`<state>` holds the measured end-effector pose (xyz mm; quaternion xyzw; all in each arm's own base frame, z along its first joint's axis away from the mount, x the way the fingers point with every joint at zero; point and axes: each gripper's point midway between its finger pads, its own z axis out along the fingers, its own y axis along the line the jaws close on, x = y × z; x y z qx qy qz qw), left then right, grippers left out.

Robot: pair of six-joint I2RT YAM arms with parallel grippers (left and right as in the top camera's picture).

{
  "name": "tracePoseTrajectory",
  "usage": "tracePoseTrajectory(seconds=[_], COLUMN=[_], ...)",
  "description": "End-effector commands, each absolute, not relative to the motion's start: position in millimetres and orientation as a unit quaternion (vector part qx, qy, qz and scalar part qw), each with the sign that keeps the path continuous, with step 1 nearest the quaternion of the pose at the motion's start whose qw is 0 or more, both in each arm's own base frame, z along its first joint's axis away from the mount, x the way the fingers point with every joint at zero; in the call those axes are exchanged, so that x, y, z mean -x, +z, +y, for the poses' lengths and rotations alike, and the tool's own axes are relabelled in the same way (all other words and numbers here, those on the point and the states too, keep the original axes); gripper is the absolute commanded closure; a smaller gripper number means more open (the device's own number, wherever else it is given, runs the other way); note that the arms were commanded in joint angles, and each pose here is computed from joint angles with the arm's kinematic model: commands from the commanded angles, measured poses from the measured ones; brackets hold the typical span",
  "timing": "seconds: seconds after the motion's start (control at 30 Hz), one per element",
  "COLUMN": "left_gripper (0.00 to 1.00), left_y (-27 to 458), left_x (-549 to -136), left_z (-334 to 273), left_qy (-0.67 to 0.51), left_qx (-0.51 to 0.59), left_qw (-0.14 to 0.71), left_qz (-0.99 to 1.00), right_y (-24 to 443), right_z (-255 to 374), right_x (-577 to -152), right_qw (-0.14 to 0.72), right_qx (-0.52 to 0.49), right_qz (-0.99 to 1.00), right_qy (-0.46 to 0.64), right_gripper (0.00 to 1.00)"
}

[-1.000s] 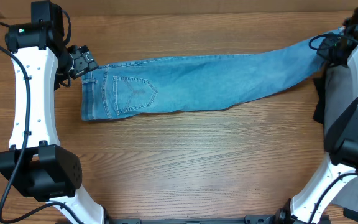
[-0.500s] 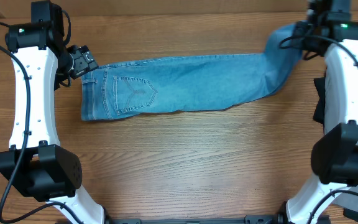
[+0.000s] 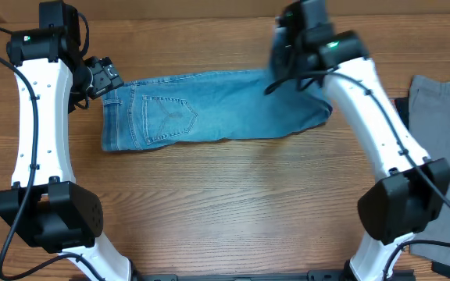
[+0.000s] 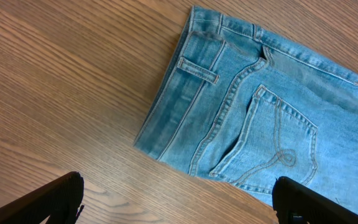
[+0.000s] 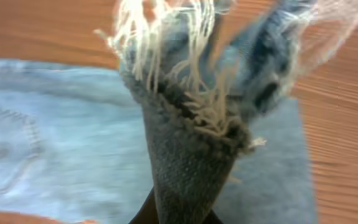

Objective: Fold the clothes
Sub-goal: 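Lift the hem and fold it left over the jeans toward the waist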

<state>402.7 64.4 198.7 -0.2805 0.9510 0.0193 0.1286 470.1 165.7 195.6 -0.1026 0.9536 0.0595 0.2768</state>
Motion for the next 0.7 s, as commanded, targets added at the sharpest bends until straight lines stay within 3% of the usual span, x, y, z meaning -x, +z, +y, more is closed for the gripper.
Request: tracePoseTrajectory(seconds=[0.0,0.27,0.67], left_gripper=[0.00,0.00,0.00], left_y=[198,198,198], left_x=[-403,-403,-403], left_z=[66,67,66], left_qy=[0.020,0.020,0.020], left_qx=[0.281,0.281,0.281], left_qw=[0.127,0.127,0.127], left_qz=[0.951,0.951,0.951], right_y=[162,109,105], right_z=[192,236,273], right_x=[-467,-456,-441], right_qw=[0.247,0.202,0.201], right_qx=[0.093,0.103,0.105], right_qz=[0.962,0.971,0.970], right_qy=[0.069,0.073,0.090], right_gripper=[0.96,0.96,0.96])
